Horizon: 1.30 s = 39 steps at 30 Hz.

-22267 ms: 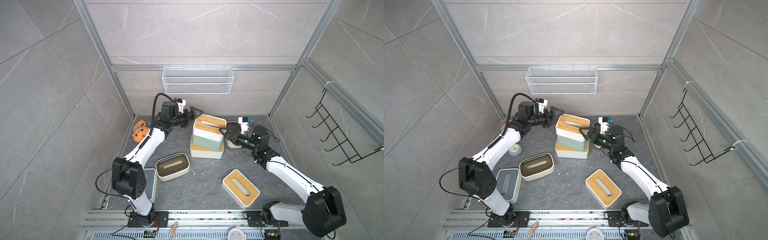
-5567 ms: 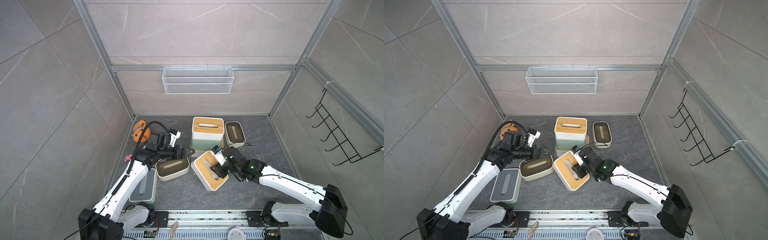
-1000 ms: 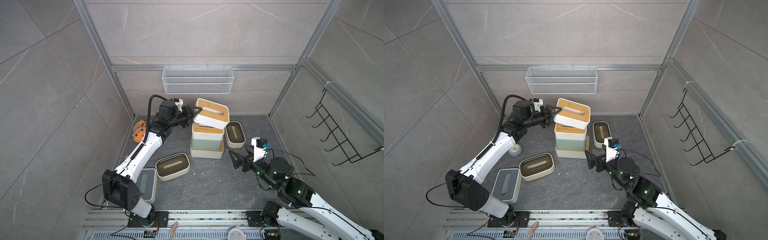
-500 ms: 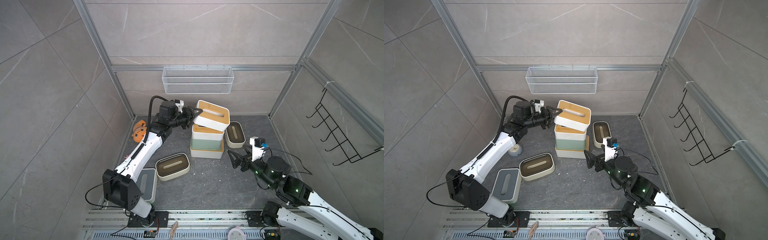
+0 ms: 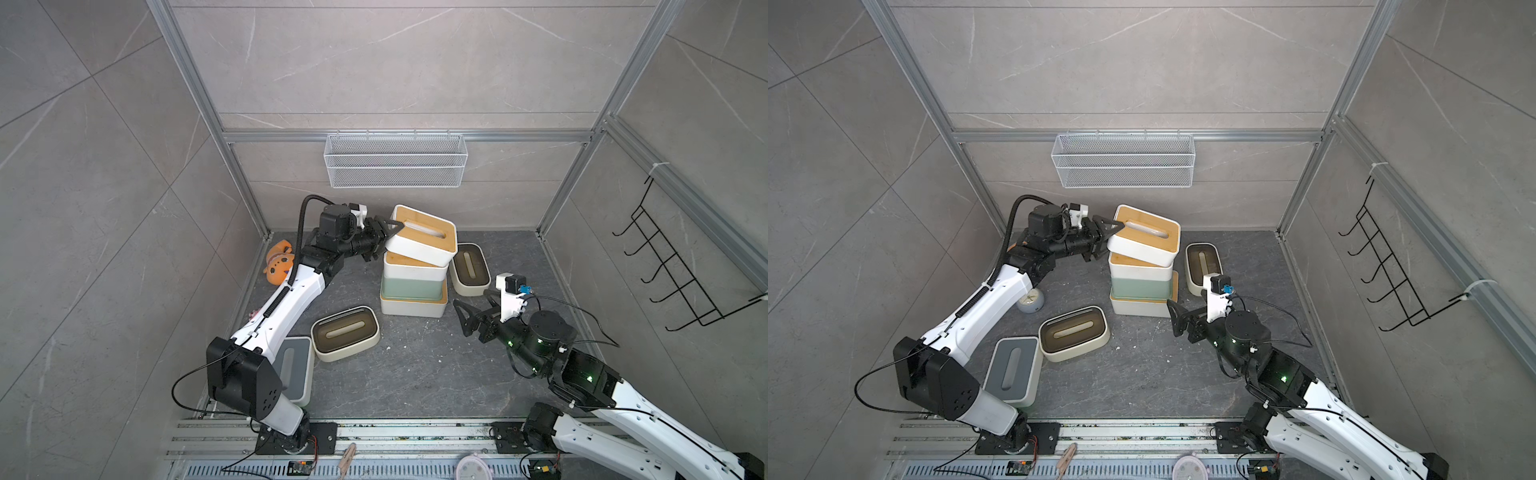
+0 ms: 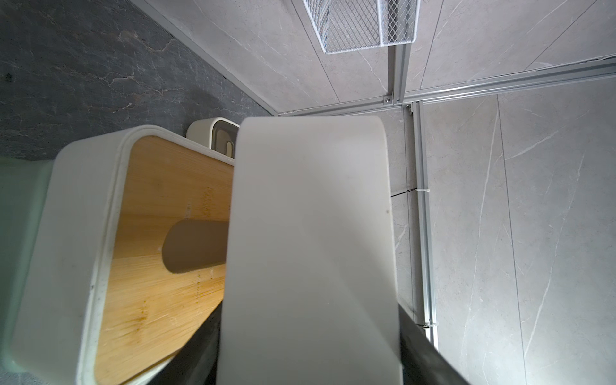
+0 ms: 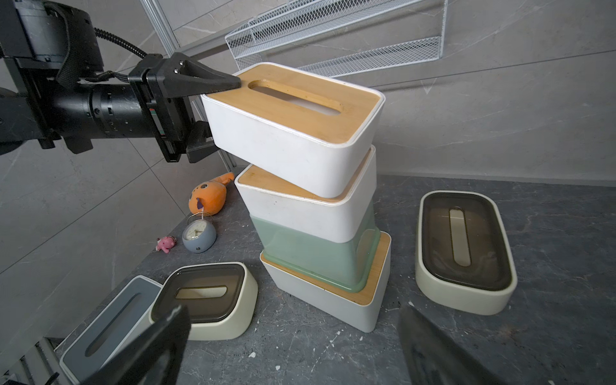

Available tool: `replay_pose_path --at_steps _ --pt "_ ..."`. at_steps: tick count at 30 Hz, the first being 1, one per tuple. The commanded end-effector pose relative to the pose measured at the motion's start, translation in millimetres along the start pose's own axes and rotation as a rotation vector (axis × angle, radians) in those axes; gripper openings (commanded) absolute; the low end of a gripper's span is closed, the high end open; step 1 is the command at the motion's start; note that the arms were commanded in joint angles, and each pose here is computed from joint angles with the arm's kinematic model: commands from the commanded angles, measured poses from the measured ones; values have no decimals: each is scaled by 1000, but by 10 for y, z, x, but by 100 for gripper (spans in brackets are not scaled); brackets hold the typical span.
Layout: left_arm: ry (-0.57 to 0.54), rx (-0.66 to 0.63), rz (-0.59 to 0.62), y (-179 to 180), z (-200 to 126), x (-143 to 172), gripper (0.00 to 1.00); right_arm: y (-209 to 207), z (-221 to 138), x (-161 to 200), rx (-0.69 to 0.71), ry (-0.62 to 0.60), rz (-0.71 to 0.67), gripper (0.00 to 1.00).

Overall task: Stack the tissue boxes
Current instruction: Place the tissue box at the tissue box.

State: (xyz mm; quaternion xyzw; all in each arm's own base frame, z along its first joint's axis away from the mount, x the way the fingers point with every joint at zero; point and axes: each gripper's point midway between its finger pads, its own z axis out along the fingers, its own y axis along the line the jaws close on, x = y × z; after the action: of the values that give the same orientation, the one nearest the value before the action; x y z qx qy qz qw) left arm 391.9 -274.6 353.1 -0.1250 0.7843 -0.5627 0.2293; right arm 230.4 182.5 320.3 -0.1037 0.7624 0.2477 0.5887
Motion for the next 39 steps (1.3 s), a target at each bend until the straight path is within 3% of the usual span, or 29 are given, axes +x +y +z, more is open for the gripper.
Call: replay_pose_path --at_steps 1,25,39 --pt "10 73 65 -229 -59 -18 58 -31 18 52 20 15 16 100" --pt "56 -72 96 129 -134 1 79 -16 73 114 16 32 24 100" --pt "75 -169 117 378 -161 -26 81 -38 220 237 46 64 33 100"
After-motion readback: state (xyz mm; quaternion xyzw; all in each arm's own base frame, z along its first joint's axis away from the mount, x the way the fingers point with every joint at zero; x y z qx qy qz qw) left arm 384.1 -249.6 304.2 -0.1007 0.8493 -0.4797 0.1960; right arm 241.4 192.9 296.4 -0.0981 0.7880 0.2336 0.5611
